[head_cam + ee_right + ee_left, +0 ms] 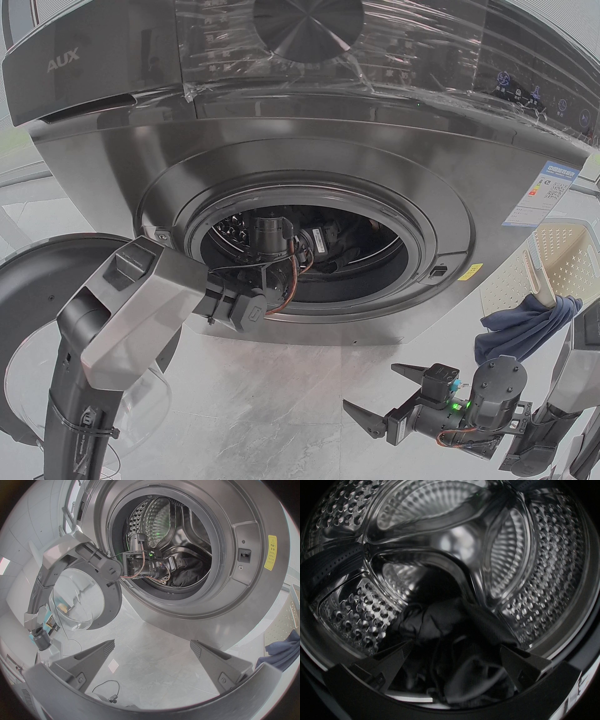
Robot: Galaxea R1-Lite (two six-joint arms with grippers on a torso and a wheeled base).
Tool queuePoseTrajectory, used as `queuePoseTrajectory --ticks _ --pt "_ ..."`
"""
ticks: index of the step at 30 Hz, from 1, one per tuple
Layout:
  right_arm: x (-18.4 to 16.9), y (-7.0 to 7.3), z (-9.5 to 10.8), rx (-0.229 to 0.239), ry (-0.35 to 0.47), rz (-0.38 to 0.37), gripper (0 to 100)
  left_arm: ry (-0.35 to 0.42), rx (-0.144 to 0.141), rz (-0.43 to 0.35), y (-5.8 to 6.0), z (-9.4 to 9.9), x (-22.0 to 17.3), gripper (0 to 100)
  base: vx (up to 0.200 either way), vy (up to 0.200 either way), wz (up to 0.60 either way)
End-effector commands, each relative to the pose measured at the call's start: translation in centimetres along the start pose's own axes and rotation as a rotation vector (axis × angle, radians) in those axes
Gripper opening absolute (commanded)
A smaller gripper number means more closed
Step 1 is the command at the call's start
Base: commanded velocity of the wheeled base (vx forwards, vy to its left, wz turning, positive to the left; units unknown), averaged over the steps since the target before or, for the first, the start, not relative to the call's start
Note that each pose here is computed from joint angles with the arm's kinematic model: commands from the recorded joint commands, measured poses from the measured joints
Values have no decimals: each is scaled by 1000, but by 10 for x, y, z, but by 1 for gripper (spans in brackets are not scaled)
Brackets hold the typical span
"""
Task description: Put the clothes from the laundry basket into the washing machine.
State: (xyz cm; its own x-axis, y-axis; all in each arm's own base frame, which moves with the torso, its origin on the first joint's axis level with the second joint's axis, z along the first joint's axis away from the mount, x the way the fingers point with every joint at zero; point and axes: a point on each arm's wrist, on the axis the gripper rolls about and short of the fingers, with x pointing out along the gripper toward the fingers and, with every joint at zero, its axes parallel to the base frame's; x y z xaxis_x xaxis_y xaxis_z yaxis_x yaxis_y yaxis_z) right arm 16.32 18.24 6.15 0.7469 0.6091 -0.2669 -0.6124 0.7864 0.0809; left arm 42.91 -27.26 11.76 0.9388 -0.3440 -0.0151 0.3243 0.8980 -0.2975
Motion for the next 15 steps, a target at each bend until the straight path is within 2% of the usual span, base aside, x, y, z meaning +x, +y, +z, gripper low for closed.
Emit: queuePoseTrajectory --ticks 1,3,8,10,11,13,14,15 --pt "0 0 0 0 1 1 100 91 66 -39 -9 7 -38 100 0 0 0" --pt "0 0 0 0 1 0 100 132 83 -48 -12 -5 -45 100 0 0 0" --pt "0 0 0 0 -1 1 100 156 97 -77 -17 -12 -46 100 0 0 0" --pt "1 1 0 0 -2 3 100 159 105 -88 -17 -14 -41 100 0 0 0" --pt "0 0 0 0 -1 1 100 172 115 -79 -12 -26 -32 100 0 0 0" --pt "0 0 0 0 -2 2 100 168 115 -72 -9 -34 -24 100 0 0 0" --pt "0 0 0 0 -2 2 100 165 114 -71 -9 -36 -21 0 0 0 0" --pt "0 0 0 0 -2 2 100 164 114 -68 -7 -39 -18 0 0 0 0"
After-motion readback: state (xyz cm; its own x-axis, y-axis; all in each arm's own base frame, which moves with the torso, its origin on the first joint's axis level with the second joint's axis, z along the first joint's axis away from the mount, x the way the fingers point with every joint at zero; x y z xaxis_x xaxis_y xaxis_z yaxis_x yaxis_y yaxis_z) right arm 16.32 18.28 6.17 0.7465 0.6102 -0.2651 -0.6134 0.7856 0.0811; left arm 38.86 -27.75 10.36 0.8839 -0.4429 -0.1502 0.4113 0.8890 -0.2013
